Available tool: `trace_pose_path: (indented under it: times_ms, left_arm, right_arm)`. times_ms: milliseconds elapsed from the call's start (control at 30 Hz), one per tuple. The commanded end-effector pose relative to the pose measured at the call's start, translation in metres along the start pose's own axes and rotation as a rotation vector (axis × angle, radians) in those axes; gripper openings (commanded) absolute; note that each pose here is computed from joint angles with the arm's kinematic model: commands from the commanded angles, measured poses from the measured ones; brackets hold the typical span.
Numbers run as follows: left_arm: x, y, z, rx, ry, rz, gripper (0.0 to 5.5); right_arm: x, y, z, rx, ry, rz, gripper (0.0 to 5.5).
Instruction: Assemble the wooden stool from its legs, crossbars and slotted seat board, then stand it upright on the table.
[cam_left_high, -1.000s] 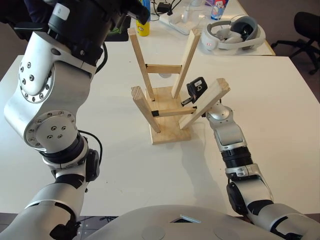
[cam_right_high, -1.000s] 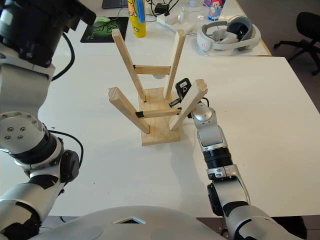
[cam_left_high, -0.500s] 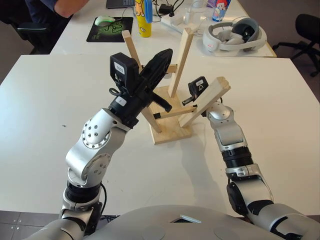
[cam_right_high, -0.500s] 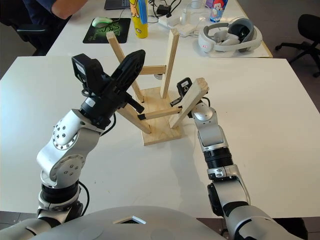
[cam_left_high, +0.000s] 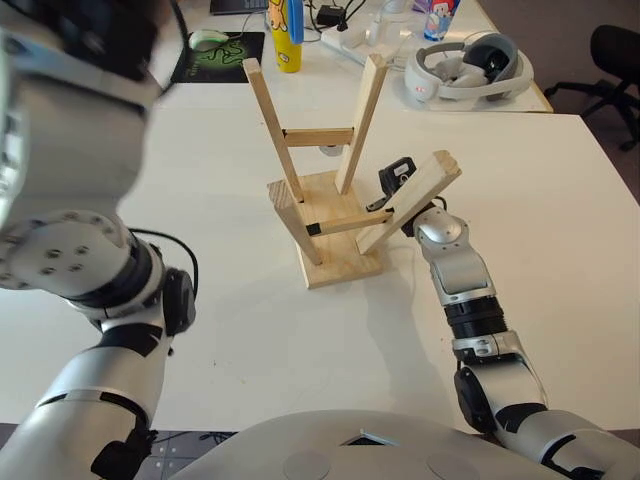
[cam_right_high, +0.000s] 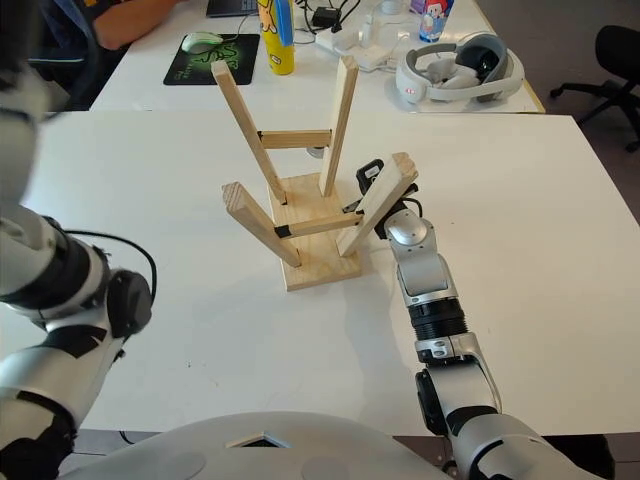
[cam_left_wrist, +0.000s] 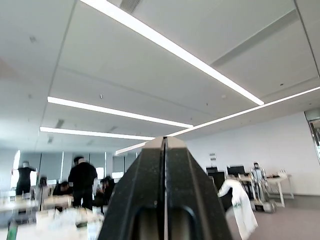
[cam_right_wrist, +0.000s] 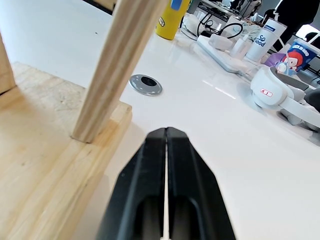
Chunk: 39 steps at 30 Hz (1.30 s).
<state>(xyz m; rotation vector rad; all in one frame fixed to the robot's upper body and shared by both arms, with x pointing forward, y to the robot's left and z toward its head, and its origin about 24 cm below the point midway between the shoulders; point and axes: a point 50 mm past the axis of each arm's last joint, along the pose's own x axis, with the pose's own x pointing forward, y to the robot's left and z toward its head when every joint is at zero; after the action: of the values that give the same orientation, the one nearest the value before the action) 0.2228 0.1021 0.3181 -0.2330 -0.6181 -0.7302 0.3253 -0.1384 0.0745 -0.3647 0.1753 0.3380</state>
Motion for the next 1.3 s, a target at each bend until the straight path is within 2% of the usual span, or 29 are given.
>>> trace_pose_path:
  times_ms: [33, 100, 233, 533, 633, 767, 867, 967, 1067, 1133, 1300]
  left_arm:
    - [-0.092, -0.022, -0.145, -0.213, 0.622, 0.071, 0.02]
    - [-0.114, -0.023, -0.165, -0.168, 0.728, 0.082, 0.02]
    - [-0.074, -0.006, -0.13, -0.047, 0.512, 0.063, 0.02]
    - [-0.032, 0.014, -0.062, 0.095, 0.207, 0.083, 0.02]
    - [-0.029, 0.025, -0.043, 0.118, 0.139, 0.124, 0.02]
    - [-0.06, 0.066, -0.056, 0.184, 0.258, 0.306, 0.02]
    - [-0.098, 0.091, -0.079, 0.22, 0.407, 0.439, 0.02]
    - [-0.126, 0.098, -0.099, 0.263, 0.528, 0.464, 0.02]
    - [-0.13, 0.101, -0.101, 0.293, 0.53, 0.466, 0.02]
    - [-0.118, 0.11, -0.09, 0.31, 0.463, 0.464, 0.02]
    - [-0.052, 0.145, -0.059, 0.324, 0.313, 0.362, 0.02]
  right_arm:
    - [-0.002, -0.002, 0.0, 0.002, 0.002, -0.004, 0.0]
    - [-0.001, -0.002, 0.001, 0.0, 0.0, 0.001, 0.0]
    - [-0.003, -0.005, -0.004, 0.001, 0.012, -0.011, 0.0]
    - [-0.003, -0.002, -0.003, 0.004, 0.004, -0.006, 0.0]
    - [-0.003, -0.004, -0.004, 0.0, 0.005, -0.012, 0.0]
    - [-0.002, -0.021, 0.003, -0.001, -0.035, -0.139, 0.0]
    - [-0.003, -0.047, 0.021, 0.061, -0.163, -0.312, 0.0]
    - [-0.005, -0.068, 0.032, 0.059, -0.234, -0.396, 0.0]
    - [-0.005, -0.086, 0.034, 0.035, -0.247, -0.42, 0.0]
    - [-0.004, -0.093, 0.034, 0.025, -0.247, -0.423, 0.0]
    - [-0.003, -0.082, 0.025, 0.036, -0.223, -0.39, 0.0]
